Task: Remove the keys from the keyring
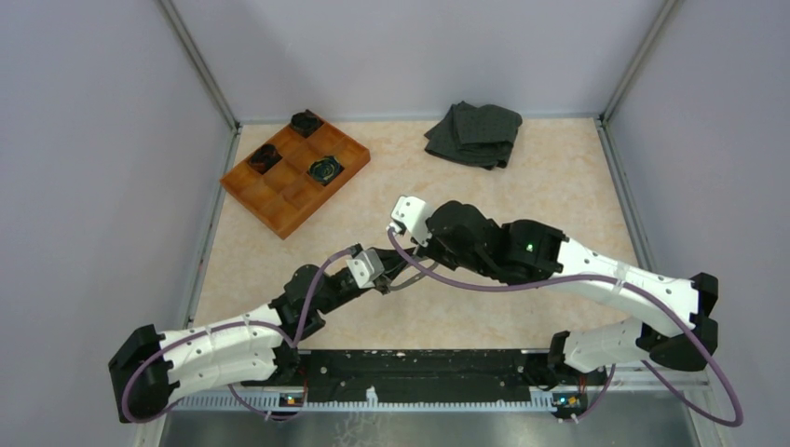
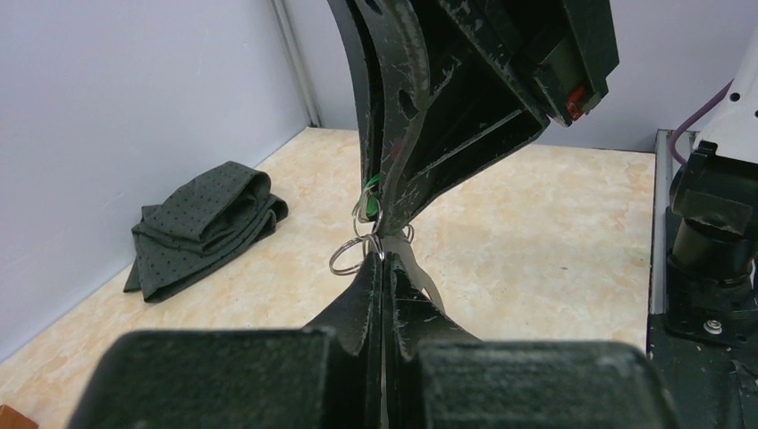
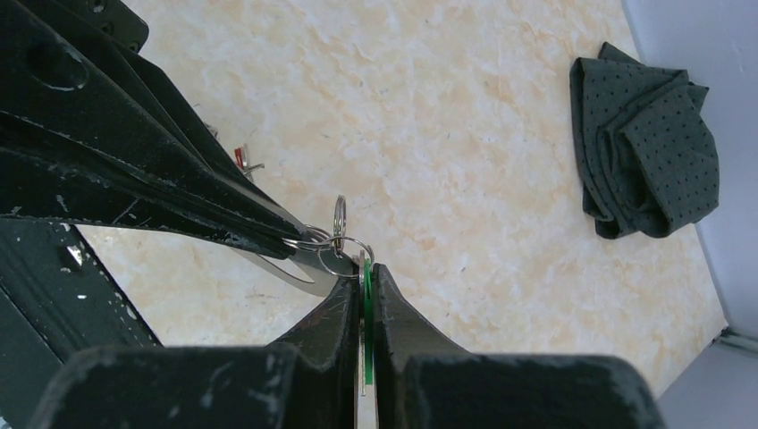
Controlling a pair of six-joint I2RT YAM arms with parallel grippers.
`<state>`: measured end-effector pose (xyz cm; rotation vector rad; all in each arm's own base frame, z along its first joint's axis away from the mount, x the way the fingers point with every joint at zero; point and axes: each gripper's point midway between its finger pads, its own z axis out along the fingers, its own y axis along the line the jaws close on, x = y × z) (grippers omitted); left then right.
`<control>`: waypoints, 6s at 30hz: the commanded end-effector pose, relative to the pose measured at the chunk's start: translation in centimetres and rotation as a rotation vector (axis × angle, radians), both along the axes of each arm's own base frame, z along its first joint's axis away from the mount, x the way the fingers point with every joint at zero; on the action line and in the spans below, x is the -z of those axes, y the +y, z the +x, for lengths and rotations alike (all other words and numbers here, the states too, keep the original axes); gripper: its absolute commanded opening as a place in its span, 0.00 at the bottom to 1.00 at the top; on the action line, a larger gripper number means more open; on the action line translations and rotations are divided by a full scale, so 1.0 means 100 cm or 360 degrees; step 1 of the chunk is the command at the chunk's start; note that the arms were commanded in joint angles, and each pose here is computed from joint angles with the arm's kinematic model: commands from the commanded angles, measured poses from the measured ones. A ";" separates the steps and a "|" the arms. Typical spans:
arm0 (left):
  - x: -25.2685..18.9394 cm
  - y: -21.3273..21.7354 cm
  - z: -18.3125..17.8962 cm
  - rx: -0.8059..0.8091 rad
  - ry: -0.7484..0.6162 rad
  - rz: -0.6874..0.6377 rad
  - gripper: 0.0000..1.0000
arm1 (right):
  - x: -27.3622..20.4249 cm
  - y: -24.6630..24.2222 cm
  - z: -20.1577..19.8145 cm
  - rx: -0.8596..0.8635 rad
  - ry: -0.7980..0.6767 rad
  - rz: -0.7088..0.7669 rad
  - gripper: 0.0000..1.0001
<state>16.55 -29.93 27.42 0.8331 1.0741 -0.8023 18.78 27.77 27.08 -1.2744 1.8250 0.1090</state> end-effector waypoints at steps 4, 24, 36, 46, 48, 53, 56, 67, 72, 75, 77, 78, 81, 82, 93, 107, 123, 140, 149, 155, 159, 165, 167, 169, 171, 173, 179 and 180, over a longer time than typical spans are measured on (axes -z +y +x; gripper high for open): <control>-0.026 0.000 -0.007 0.0043 -0.0072 -0.0127 0.01 | -0.029 0.005 -0.001 -0.0079 -0.0028 0.0139 0.00; -0.027 -0.008 -0.002 0.0040 -0.0049 -0.0102 0.28 | -0.037 0.011 -0.011 -0.0155 -0.0029 0.0164 0.00; -0.024 -0.017 0.003 0.0043 -0.0036 -0.0050 0.26 | -0.038 0.015 -0.016 -0.0162 -0.0017 0.0174 0.00; 0.016 -0.018 0.018 -0.0065 0.0070 0.0067 0.00 | -0.015 0.011 -0.012 -0.0060 0.0014 0.0239 0.00; 0.030 -0.015 0.021 -0.0102 0.0102 0.0064 0.00 | 0.007 0.012 -0.008 0.0015 0.0069 0.0287 0.00; 0.077 -0.017 0.024 -0.0113 0.0189 0.0167 0.00 | 0.076 0.014 -0.001 0.0216 0.0207 0.0463 0.00; 0.097 -0.018 0.023 -0.0110 0.0207 0.0183 0.00 | 0.108 0.014 0.004 0.0301 0.0222 0.0525 0.00; 0.124 -0.018 0.009 0.0008 0.0136 0.0198 0.00 | 0.174 0.004 0.007 0.0409 0.0350 0.0443 0.00; 0.118 -0.015 0.009 -0.0009 0.0084 0.0177 0.00 | 0.190 -0.009 0.008 0.0458 0.0416 0.0326 0.00; 0.113 -0.013 0.009 -0.0018 0.0051 0.0161 0.00 | 0.193 -0.016 0.010 0.0491 0.0436 0.0285 0.00; 0.110 -0.012 0.007 -0.0012 0.0030 0.0151 0.00 | 0.193 -0.016 0.010 0.0486 0.0441 0.0263 0.00; 0.109 -0.012 0.006 -0.0001 0.0016 0.0147 0.00 | 0.192 -0.014 0.010 0.0483 0.0444 0.0258 0.00; 0.106 -0.012 0.001 0.0038 -0.0015 0.0142 0.00 | 0.189 -0.010 0.012 0.0458 0.0448 0.0229 0.00; 0.105 -0.012 0.000 0.0049 -0.0022 0.0141 0.00 | 0.188 -0.009 0.012 0.0450 0.0445 0.0219 0.00; 0.103 -0.006 -0.005 0.0057 -0.0047 0.0133 0.00 | 0.151 0.010 0.007 0.0084 -0.0145 0.0022 0.00; 0.100 0.000 -0.008 0.0049 -0.0018 0.0116 0.08 | 0.129 0.017 -0.002 -0.0113 -0.0315 0.0032 0.00; 0.110 -0.002 0.001 -0.0009 0.0104 0.0137 0.25 | 0.116 0.030 -0.024 -0.0208 -0.0167 0.0195 0.00; 0.126 -0.011 0.000 0.0039 0.0193 0.0190 0.27 | 0.109 0.032 -0.016 -0.0051 -0.0133 0.0223 0.00; 0.127 -0.007 0.001 0.0012 0.0249 0.0128 0.28 | 0.108 0.029 -0.015 0.0011 -0.0108 0.0301 0.00; 0.126 0.002 -0.004 0.0007 0.0261 0.0078 0.28 | 0.105 0.030 -0.018 0.0018 -0.0061 0.0432 0.00; 0.123 0.008 -0.005 -0.0010 0.0259 0.0035 0.28 | 0.106 0.027 -0.018 0.0035 -0.0035 0.0480 0.00; 0.117 0.007 -0.007 0.0010 0.0221 0.0026 0.28 | 0.106 0.026 -0.021 0.0037 -0.0014 0.0502 0.00; 0.113 0.005 -0.008 0.0031 0.0204 0.0017 0.28 | 0.106 0.026 -0.021 0.0038 -0.0009 0.0505 0.00; 0.109 0.003 -0.009 0.0049 0.0191 0.0013 0.27 | 0.106 0.026 -0.022 0.0035 -0.0003 0.0507 0.00; 0.109 -0.001 -0.009 0.0064 0.0181 0.0030 0.26 | 0.105 0.027 -0.022 0.0038 0.0001 0.0514 0.00; 0.109 -0.003 -0.008 0.0066 0.0182 0.0040 0.26 | 0.104 0.027 -0.022 0.0036 0.0005 0.0520 0.00; 0.110 -0.008 -0.006 0.0069 0.0182 0.0053 0.24 | 0.105 0.027 -0.023 0.0034 0.0013 0.0516 0.00; 0.110 -0.009 -0.005 0.0072 0.0182 0.0054 0.24 | 0.105 0.027 -0.023 0.0035 0.0014 0.0516 0.00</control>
